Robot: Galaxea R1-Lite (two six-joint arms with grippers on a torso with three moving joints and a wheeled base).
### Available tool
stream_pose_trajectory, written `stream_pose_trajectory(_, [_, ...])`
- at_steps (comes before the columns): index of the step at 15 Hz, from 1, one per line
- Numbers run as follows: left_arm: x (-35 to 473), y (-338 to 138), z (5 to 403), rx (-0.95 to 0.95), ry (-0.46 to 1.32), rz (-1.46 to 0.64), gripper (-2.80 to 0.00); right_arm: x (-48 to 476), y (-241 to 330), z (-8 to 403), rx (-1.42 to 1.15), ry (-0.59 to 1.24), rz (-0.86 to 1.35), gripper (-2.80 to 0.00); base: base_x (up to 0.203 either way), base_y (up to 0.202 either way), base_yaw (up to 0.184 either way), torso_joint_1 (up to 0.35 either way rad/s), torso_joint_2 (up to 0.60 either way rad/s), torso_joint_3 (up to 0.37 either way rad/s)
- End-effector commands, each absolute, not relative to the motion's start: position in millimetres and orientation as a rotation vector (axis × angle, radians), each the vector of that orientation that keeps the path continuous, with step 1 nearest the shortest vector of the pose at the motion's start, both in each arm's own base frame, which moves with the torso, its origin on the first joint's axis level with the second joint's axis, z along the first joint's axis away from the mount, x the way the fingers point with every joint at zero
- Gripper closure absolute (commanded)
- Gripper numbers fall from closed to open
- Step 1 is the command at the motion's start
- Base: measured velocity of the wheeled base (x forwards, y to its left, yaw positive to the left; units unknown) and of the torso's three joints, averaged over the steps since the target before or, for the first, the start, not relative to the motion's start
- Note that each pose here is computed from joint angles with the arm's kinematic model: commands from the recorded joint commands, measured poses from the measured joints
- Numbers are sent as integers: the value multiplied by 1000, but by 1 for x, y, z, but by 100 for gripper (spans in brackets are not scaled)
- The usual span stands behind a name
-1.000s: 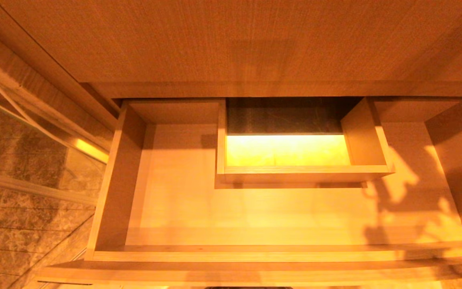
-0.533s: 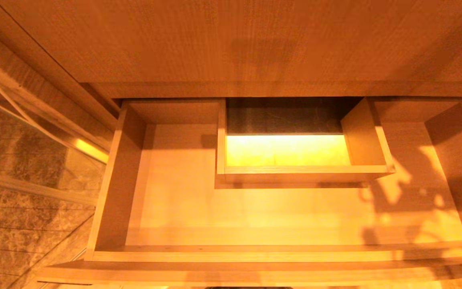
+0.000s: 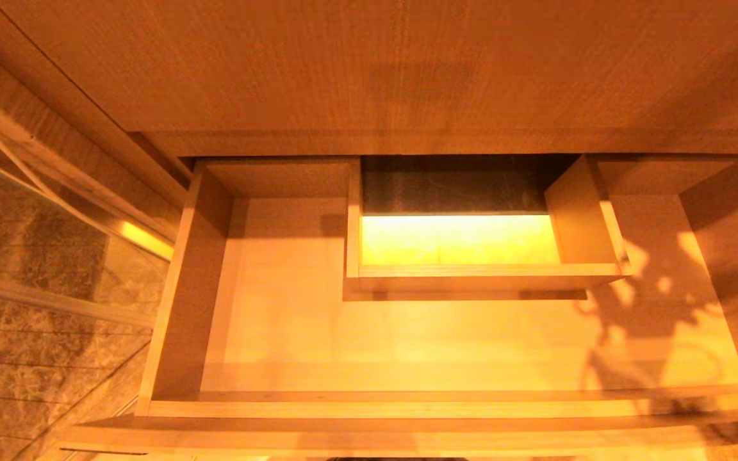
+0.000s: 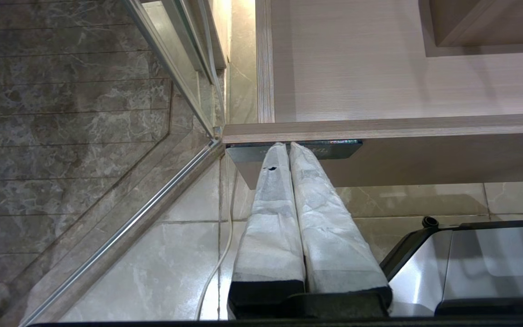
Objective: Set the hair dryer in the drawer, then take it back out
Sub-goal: Place it on the countertop
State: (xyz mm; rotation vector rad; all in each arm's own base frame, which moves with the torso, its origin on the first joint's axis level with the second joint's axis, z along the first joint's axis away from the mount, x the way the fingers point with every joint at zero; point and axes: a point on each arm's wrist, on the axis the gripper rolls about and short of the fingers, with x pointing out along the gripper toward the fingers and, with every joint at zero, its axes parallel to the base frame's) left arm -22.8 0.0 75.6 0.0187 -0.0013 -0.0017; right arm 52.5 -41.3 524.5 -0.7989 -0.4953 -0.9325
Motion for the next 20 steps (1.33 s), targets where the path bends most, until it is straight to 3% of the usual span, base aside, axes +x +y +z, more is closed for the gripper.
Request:
stream_pose_trajectory(1, [-23,0,75,18,0,-2,0,59,-45,524,-797,-490,-925,0,0,0,0,0,0,0])
stream_pose_trajectory(10, [-23,0,75,18,0,-2,0,71,-54,526,-768,-542,-915,0,0,0,0,0,0,0])
stream_pose_trajectory(20, [-23,0,75,20,0,-2,0,26,-21,508,-724,-493,-902,0,0,0,0,0,0,0])
